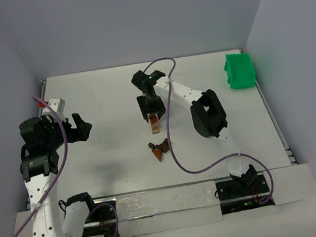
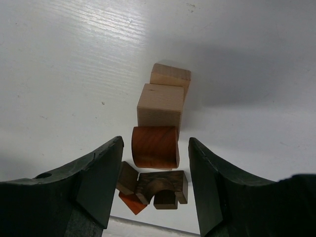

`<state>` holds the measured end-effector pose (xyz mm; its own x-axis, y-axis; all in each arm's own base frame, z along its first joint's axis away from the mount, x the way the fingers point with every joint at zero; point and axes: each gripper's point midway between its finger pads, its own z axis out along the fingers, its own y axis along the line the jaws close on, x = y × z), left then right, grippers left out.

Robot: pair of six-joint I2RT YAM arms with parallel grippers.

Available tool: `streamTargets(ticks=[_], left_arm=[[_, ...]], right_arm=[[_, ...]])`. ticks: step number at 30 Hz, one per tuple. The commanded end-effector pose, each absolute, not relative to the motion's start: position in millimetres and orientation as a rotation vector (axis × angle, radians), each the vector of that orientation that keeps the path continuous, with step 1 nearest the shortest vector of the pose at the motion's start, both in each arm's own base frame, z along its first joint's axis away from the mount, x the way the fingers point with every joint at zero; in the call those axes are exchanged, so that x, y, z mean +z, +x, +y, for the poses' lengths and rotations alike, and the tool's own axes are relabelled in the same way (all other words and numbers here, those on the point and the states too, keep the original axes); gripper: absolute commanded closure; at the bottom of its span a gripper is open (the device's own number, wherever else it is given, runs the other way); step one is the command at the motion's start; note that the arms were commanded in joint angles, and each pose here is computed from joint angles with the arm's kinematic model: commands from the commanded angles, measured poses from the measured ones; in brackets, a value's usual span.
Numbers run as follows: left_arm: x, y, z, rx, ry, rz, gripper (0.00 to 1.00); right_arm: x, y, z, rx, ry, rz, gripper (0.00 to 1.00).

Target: Build the wood block tower

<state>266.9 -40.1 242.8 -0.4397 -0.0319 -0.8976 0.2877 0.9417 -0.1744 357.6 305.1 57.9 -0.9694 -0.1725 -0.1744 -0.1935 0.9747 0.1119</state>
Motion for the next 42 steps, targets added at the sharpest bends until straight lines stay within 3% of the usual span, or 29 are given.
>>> streamTargets(ticks=[1, 42], left_arm=[[253.9, 271.8, -41.0, -0.366, 0.204, 1.948, 0.04], [253.7, 271.4, -41.5, -0.37, 0.206, 1.948, 0.04]], right_arm=[[81.8, 359.0, 304.0, 0.236, -0.234, 2.917, 0.38], [90.9, 355.7, 306.8, 0.289, -0.217, 2.915, 0.46]])
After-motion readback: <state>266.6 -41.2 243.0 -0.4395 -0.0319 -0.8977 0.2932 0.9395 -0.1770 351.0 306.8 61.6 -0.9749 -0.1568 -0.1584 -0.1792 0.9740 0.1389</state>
